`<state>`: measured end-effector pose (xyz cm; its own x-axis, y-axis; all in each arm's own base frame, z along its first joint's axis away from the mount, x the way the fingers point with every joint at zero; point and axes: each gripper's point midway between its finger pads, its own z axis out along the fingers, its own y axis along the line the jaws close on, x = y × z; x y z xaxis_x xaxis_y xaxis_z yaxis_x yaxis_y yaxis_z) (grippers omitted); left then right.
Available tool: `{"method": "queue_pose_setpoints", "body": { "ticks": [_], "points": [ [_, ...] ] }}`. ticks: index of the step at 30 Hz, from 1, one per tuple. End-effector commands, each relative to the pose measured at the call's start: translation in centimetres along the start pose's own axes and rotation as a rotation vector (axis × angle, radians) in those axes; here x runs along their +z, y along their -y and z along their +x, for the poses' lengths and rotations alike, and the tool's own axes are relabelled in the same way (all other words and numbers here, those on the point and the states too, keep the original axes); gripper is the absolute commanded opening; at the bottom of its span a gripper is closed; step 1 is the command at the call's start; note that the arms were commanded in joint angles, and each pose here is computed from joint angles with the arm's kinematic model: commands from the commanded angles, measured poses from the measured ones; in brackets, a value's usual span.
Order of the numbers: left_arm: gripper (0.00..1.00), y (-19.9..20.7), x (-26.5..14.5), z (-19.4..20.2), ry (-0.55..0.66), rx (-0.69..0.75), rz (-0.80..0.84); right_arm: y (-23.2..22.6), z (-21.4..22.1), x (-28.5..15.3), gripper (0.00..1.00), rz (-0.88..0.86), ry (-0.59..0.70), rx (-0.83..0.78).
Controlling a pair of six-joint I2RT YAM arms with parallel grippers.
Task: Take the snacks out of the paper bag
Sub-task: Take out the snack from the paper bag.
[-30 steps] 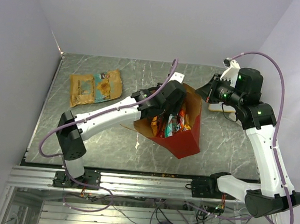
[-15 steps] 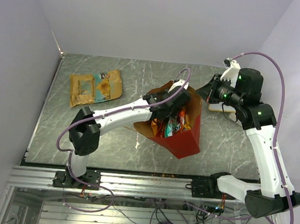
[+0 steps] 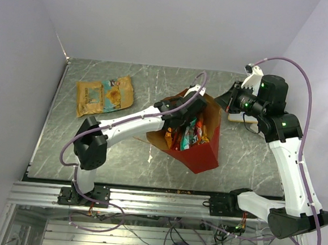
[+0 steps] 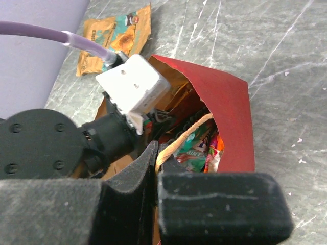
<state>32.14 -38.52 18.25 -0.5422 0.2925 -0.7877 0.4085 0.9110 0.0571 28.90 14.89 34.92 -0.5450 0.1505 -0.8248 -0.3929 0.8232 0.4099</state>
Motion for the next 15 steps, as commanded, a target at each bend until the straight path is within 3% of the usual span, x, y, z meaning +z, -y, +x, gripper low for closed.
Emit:
{"method": "queue_pose_setpoints", "body": {
  "ticks": [1,8,15],
  "points": [
    [0.07,0.1,-5.7,-5.6,0.127,-0.072,0.126,-0.3,-0.7,-0.6,0.00,-0.002,0.040,-0.029],
    [0.07,-0.2,-13.6,-10.8,0.272,-0.168,0.302,0.4,-0.8,-0.8,0.00,0.041,0.056,-0.026],
    [0.07,-2.3,-20.2,-17.5,0.466,-0.289,0.413,2.7,-1.9,-2.3,0.00,0.201,0.101,-0.037]
  ]
}}
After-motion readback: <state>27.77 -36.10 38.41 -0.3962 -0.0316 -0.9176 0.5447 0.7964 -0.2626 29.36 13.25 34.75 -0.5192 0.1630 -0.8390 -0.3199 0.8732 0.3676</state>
